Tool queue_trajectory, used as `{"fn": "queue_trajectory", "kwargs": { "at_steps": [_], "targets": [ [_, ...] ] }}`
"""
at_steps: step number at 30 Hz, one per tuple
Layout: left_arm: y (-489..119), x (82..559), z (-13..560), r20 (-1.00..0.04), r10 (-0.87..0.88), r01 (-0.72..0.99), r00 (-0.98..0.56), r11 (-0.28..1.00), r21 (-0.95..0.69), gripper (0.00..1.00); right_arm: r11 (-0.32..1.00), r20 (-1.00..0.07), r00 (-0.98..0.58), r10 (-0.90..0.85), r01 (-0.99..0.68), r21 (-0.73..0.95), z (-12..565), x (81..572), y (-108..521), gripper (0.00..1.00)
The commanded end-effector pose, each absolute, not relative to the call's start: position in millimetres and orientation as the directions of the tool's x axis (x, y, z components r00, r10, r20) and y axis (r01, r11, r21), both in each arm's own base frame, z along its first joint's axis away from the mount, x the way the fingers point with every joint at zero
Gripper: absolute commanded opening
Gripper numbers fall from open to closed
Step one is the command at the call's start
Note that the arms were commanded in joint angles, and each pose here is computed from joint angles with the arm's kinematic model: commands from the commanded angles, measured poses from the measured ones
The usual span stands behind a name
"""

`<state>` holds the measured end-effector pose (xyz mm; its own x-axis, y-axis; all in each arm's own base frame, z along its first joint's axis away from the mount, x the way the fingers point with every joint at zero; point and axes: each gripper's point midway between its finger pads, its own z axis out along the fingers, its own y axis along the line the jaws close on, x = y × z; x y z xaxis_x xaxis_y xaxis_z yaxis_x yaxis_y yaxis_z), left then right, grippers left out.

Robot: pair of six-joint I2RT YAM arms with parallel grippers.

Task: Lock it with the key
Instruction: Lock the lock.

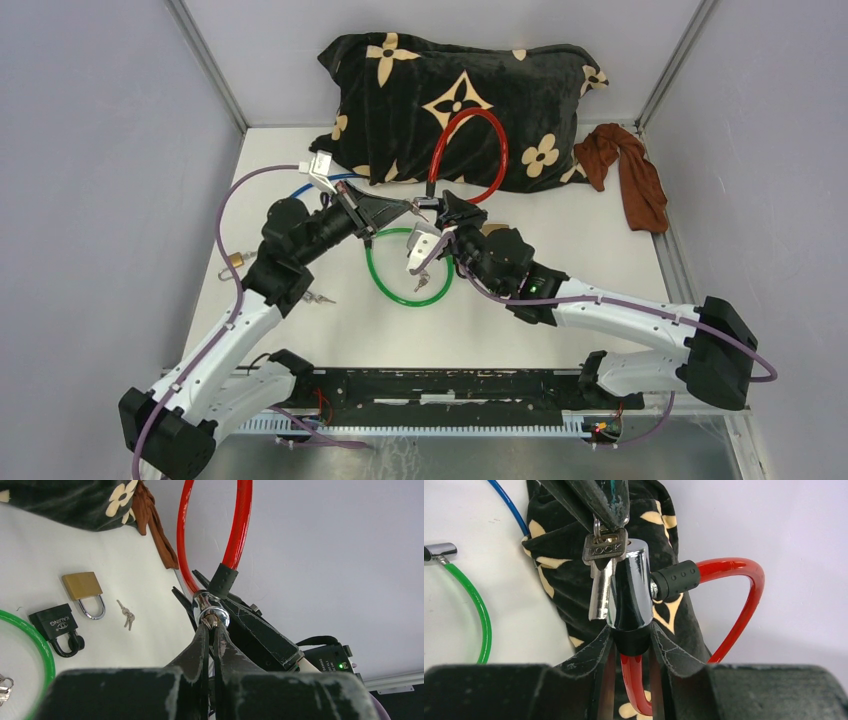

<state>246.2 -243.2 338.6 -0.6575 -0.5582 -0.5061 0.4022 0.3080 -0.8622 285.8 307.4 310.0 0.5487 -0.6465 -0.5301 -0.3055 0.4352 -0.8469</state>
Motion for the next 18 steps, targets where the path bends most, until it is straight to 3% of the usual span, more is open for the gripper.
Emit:
{"fn": "queue_trajectory", "kwargs": {
  "at_steps": [1, 7, 16, 17, 18],
  "targets": [
    [-251, 231, 332, -0.491, -0.516, 0.418, -0.702, 0.261, -0.87, 0.02, 0.578, -0.572, 0.691, -0.442, -0.268, -0.77, 375, 267, 327, 0.0],
    [-243, 242, 313, -0.479, -0.529, 0.366, -0.7, 0.31, -0.877, 0.02, 0.629, -0.633, 0.663, -0.399, -0.304, -0.716, 360, 263, 318, 0.0],
    [-248, 243, 323, -0.537, -0.501, 0.442, -0.678, 0.305, -0.843, 0.02, 0.71, -0.651, 0.66, -0.375, -0.247, -0.659, 365, 264, 299, 0.0],
    [-248, 242, 323, -0.537, -0.5, 0.442, -0.679, 0.305, -0.843, 0.07, 0.713, -0.65, 0.663, -0.373, -0.244, -0.658, 367, 264, 299, 0.0],
    [-248, 243, 322, -0.538, -0.501, 0.441, -0.678, 0.308, -0.843, 0.18, 0.714, -0.647, 0.663, -0.376, -0.239, -0.659, 369, 264, 298, 0.0]
  ]
}}
